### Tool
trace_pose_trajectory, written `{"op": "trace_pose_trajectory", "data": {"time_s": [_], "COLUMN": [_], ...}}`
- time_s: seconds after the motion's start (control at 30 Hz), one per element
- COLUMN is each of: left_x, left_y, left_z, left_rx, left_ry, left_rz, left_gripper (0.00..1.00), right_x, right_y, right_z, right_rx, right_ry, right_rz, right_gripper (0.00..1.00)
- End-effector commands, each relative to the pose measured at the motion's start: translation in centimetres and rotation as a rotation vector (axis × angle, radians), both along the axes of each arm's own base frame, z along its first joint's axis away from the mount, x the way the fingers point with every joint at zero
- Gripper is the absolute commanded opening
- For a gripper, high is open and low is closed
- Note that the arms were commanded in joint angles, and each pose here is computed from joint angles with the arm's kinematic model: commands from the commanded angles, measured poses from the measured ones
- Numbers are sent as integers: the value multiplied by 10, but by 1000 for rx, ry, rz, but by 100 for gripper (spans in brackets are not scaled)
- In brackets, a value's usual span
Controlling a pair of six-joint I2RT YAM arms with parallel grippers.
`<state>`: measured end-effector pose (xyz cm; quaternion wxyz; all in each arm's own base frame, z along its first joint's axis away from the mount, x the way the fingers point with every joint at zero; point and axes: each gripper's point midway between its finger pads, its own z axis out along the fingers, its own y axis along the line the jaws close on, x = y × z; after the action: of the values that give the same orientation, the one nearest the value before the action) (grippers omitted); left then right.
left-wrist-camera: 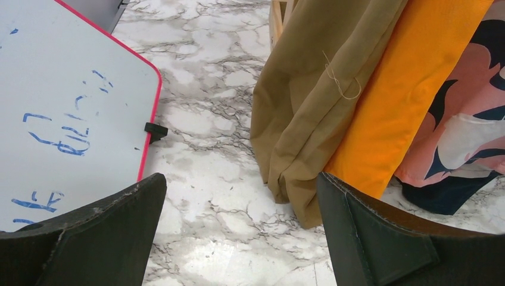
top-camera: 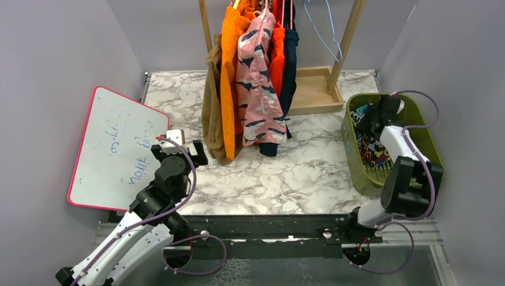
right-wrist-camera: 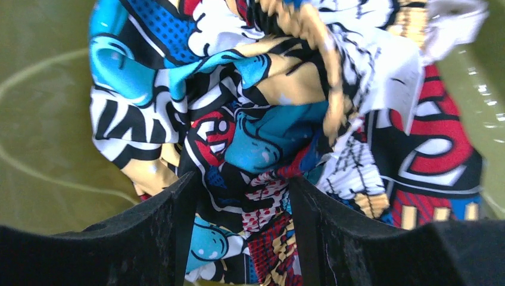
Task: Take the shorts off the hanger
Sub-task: Place the shorts in the basket.
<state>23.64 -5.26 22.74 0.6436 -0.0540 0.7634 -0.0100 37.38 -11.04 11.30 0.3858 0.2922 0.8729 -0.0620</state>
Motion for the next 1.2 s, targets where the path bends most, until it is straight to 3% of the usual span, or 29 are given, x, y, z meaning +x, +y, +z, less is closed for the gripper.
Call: {"op": "trace_pose_trajectory", "data": {"time_s": [0.0, 0.27, 0.53, 0.63, 0.8, 1.17], "left_x": [-1, 0, 0, 0, -1, -1], "left_y": [-1, -1, 0, 1, 3, 3], "left_z": [1, 0, 0, 0, 2, 3], "left_rx": [-2, 2, 3, 3, 0, -1], "left_ry": [-2, 3, 2, 1, -5, -6], "left_rz": [-11, -11, -4, -2, 5, 7], "left_gripper": [99, 99, 99, 99, 99, 99], "right_x": [9, 19, 5, -4, -15, -65], "right_y": [16, 22, 25, 43, 83, 198], "right_z": [-29, 3, 91, 117, 145, 148], "right_rx": [85, 85, 25, 62, 157, 655], "right_ry": [28, -2, -200, -326, -489, -516], "right_rz": [56, 133, 133, 177, 341, 870], "right_gripper": [59, 60, 73, 85, 87, 78]}}
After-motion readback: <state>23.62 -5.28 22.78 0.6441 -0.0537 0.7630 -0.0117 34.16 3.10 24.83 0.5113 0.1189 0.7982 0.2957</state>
